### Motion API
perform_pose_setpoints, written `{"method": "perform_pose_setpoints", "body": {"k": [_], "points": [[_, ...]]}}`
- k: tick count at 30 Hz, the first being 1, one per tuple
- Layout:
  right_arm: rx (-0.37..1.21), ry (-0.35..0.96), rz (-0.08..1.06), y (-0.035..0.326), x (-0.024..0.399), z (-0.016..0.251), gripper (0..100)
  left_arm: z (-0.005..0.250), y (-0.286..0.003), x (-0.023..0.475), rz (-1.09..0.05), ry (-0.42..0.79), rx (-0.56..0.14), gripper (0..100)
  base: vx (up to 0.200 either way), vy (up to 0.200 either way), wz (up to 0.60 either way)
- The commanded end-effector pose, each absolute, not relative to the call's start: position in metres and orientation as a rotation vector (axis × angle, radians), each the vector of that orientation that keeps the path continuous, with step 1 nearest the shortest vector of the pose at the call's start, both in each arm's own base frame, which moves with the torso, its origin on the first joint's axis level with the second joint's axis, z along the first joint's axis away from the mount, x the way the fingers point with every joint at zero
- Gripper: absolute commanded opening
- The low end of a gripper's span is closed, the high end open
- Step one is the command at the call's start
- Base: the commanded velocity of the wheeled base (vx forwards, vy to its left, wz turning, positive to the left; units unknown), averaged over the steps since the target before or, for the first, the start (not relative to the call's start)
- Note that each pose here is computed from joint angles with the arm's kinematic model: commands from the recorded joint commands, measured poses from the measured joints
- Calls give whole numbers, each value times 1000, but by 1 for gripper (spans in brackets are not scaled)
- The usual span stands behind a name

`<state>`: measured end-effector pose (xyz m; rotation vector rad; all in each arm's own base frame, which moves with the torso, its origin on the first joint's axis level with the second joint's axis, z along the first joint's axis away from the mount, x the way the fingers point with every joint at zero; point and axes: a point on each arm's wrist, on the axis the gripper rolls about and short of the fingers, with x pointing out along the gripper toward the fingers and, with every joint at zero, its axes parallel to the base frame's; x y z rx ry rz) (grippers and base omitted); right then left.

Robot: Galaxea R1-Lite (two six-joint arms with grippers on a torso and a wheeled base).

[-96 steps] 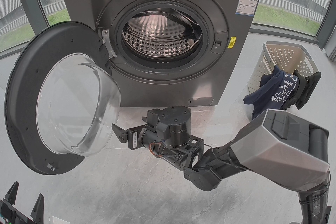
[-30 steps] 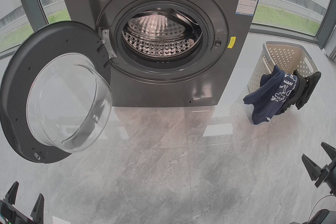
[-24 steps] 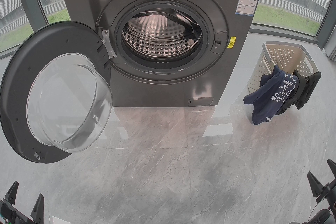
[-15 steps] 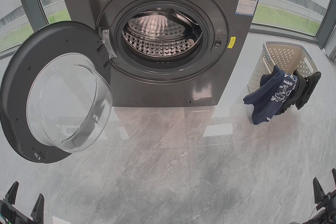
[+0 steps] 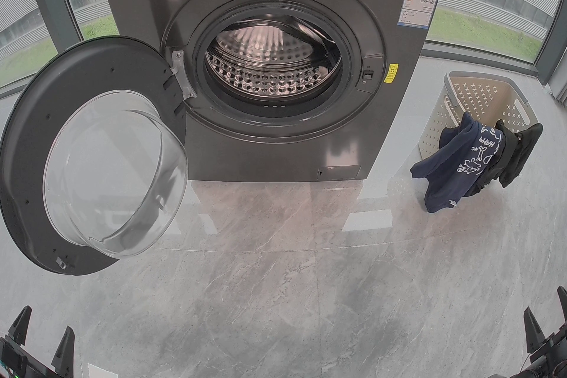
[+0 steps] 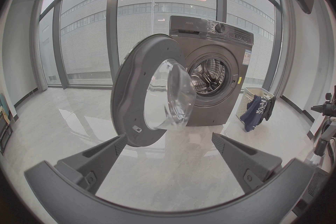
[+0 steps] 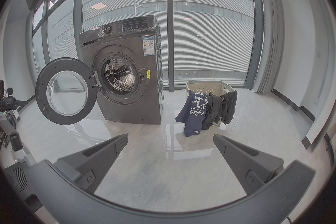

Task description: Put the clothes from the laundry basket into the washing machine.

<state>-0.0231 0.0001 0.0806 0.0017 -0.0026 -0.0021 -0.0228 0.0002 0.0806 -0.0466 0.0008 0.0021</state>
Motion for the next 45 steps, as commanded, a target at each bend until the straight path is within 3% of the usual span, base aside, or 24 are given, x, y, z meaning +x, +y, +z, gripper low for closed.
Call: {"method": "perform_pose_setpoints", "body": {"k": [1,45], "points": [[2,6,-3,0,-22,76,100,76,0,-22,5,8,-49,100,0,-200,0],[2,9,-3,0,-22,75,100,76,0,-22,9,9,-57,100,0,-191,0]]}}
